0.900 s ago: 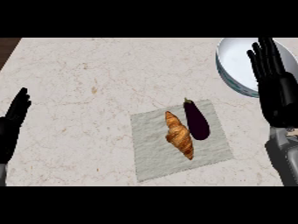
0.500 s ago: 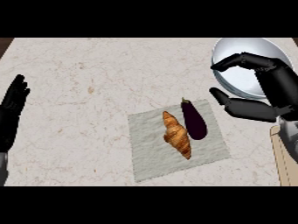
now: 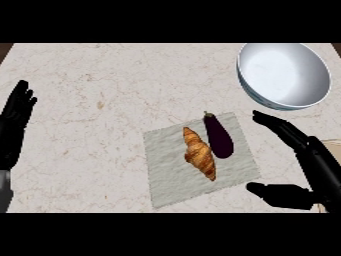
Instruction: Pick the croissant from the placemat and place it in the bowl
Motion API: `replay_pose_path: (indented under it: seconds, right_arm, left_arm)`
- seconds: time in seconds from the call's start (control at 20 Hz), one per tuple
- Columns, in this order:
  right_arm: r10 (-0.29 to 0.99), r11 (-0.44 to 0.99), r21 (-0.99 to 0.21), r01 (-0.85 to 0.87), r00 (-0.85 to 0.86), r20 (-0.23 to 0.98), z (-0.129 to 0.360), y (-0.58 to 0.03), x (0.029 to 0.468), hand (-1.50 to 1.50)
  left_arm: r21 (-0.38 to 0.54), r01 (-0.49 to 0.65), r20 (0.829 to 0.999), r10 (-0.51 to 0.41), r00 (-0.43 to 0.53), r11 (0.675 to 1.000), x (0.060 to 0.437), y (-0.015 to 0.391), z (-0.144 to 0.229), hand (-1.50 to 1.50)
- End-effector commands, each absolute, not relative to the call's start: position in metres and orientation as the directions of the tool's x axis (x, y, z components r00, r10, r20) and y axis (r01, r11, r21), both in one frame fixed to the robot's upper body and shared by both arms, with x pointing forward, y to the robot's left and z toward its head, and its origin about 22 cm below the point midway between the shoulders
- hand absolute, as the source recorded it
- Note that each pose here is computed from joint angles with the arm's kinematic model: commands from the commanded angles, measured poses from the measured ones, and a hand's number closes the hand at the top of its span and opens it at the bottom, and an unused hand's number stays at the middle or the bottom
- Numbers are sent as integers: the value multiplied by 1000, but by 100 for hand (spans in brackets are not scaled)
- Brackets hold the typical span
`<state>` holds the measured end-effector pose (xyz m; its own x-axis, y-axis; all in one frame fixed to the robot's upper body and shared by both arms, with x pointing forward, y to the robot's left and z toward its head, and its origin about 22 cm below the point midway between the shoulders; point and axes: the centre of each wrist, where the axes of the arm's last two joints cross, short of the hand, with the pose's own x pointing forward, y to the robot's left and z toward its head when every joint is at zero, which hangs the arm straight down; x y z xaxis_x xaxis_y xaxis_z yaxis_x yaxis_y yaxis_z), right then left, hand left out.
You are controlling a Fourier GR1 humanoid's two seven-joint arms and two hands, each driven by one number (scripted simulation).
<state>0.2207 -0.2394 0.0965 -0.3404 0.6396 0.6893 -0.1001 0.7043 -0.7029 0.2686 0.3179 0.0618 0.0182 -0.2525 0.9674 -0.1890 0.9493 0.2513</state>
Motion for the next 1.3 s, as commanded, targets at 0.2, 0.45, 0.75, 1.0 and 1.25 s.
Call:
replay_pose_path:
  seconds: [0.2, 0.45, 0.75, 1.0, 1.25]
  right_arm:
    - [687, 680, -728, -84, -273, 673, 129, -231, 196, -150]
    - [725, 625, -773, -104, -289, 625, 164, -220, 240, -150]
    - [844, 418, -870, -260, -242, 478, 197, -185, 270, -150]
    - [894, 276, -876, -396, -228, 385, 203, -162, 299, -150]
    - [911, 188, -829, -527, -222, 348, 186, -124, 309, -150]
  left_arm:
    - [255, -171, 966, -257, 10, 952, 275, 313, 42, 0]
    - [260, -158, 964, -265, -8, 953, 268, 323, 58, 0]
    - [251, -139, 967, -255, -7, 958, 276, 316, 62, 0]
    - [253, -149, 967, -256, 3, 956, 288, 310, 55, 0]
    - [247, -137, 968, -249, 4, 959, 286, 280, 52, 0]
